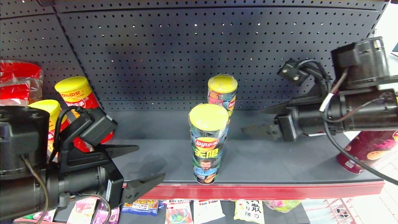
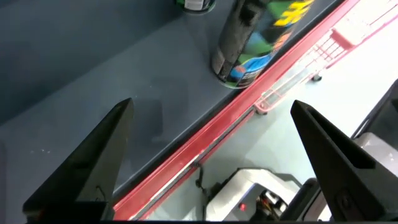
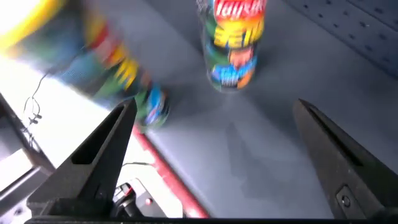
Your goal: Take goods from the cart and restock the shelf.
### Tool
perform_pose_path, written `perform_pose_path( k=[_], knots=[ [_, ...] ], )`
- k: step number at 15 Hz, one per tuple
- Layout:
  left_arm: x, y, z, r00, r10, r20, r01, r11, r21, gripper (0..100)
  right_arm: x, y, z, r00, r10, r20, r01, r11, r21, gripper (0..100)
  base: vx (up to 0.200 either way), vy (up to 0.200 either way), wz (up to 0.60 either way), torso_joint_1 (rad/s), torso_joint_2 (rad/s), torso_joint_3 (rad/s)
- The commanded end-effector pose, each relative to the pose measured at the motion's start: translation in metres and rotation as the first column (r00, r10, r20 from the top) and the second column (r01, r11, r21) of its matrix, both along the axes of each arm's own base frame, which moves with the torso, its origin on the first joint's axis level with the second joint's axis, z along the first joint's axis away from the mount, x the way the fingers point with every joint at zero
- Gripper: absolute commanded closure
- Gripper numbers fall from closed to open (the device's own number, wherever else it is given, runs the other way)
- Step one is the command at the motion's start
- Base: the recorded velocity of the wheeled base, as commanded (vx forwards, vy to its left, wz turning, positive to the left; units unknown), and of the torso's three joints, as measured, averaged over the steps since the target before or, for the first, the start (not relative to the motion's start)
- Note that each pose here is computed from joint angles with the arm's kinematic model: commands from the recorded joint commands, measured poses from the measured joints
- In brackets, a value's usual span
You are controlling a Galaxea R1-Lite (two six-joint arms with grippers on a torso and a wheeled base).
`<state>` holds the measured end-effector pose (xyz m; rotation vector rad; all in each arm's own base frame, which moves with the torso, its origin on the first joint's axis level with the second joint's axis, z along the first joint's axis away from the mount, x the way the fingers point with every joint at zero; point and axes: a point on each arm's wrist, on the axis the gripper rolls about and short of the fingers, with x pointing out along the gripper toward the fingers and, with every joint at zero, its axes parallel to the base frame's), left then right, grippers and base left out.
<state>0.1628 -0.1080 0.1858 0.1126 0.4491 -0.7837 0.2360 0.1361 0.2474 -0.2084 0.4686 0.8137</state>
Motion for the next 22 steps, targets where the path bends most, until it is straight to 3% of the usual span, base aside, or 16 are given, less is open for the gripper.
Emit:
perform_pose_path(
  k=[1, 3, 4, 6, 9, 14, 22],
  knots=[
    [0.010, -0.006, -0.012, 0.999, 0.000, -0.052, 0.002, 0.999, 0.033, 0, -0.057, -0.032, 0.015, 0.997, -0.011, 0.076, 0.008, 0.999, 0.038, 0, 0.000, 0.000, 0.00, 0.000, 0.00, 0.000],
    [0.013, -0.009, -0.017, 0.998, -0.001, -0.069, 0.004, 0.999, 0.043, 0, -0.074, -0.041, 0.015, 0.995, -0.011, 0.097, 0.006, 0.999, 0.048, 0, 0.000, 0.000, 0.00, 0.000, 0.00, 0.000],
    [0.021, -0.014, -0.023, 0.996, -0.005, -0.092, 0.010, 0.998, 0.060, 0, -0.110, -0.062, 0.019, 0.986, -0.020, 0.163, 0.006, 0.996, 0.087, 0, 0.000, 0.000, 0.00, 0.000, 0.00, 0.000],
    [0.031, -0.020, -0.023, 0.995, -0.004, -0.097, 0.011, 0.998, 0.063, 0, -0.133, -0.080, 0.022, 0.973, -0.074, 0.218, 0.049, 0.992, 0.118, 0, 0.000, 0.000, 0.00, 0.000, 0.00, 0.000],
    [0.045, -0.030, -0.028, 0.993, -0.006, -0.115, 0.014, 0.997, 0.077, 0, -0.139, -0.096, 0.018, 0.956, -0.192, 0.222, 0.164, 0.977, 0.139, 0, 0.000, 0.000, 0.00, 0.000, 0.00, 0.000],
    [0.055, -0.036, -0.042, 0.988, 0.003, -0.154, 0.014, 0.994, 0.109, 0, -0.147, -0.101, 0.021, 0.948, -0.232, 0.219, 0.193, 0.964, 0.184, 0, 0.000, 0.000, 0.00, 0.000, 0.00, 0.000],
    [0.081, -0.052, -0.052, 0.987, 0.023, -0.159, 0.000, 0.989, 0.145, 0, -0.152, -0.103, 0.023, 0.944, -0.250, 0.214, 0.204, 0.955, 0.214, 0, 0.000, 0.000, 0.00, 0.000, 0.00, 0.000]
  ],
)
